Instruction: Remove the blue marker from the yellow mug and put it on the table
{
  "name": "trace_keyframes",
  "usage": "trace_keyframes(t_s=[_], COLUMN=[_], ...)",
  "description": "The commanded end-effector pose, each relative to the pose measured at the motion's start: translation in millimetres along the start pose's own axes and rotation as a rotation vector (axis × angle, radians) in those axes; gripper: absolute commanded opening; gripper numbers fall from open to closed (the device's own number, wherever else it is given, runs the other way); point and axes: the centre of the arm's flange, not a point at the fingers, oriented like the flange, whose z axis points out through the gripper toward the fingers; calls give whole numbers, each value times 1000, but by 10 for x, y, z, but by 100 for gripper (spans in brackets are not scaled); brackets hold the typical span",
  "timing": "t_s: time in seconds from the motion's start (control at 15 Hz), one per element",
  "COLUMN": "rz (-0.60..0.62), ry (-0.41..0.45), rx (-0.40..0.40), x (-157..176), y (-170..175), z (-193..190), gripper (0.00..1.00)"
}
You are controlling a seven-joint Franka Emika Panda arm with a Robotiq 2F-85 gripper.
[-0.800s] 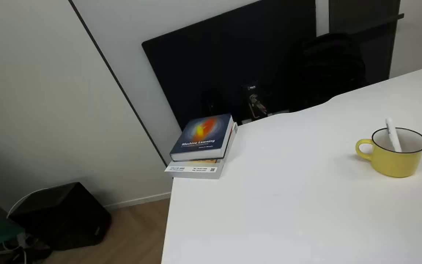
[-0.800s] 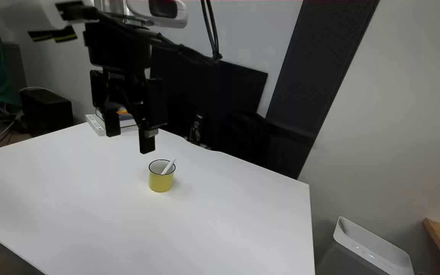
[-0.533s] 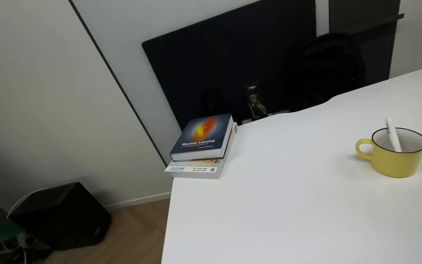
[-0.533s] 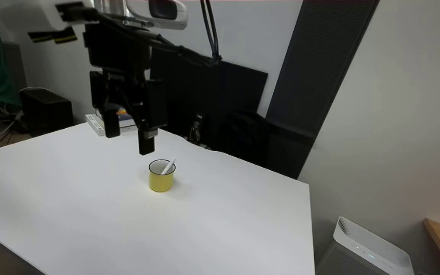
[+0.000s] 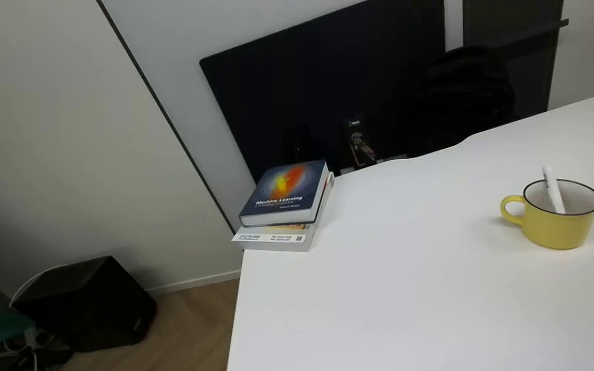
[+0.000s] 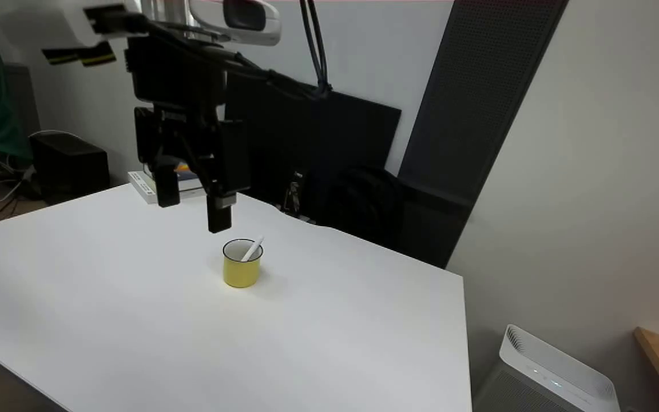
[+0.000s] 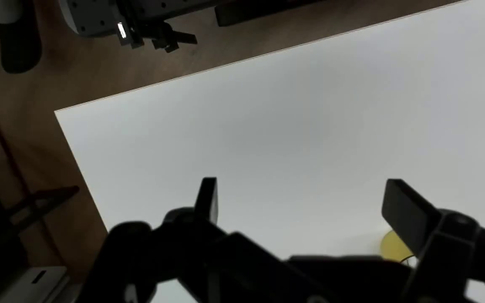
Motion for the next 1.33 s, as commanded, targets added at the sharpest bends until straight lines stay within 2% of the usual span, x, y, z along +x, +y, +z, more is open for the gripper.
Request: trace_keyframes(t_s=[0.0, 0.73, 1.27], rz=[-12, -49, -98], ry=[-14, -154, -192], rx=[3, 80, 123], x=[109, 1550, 2526], y=[7, 195, 76], z=[33, 552, 569], gripper=[100, 100, 100])
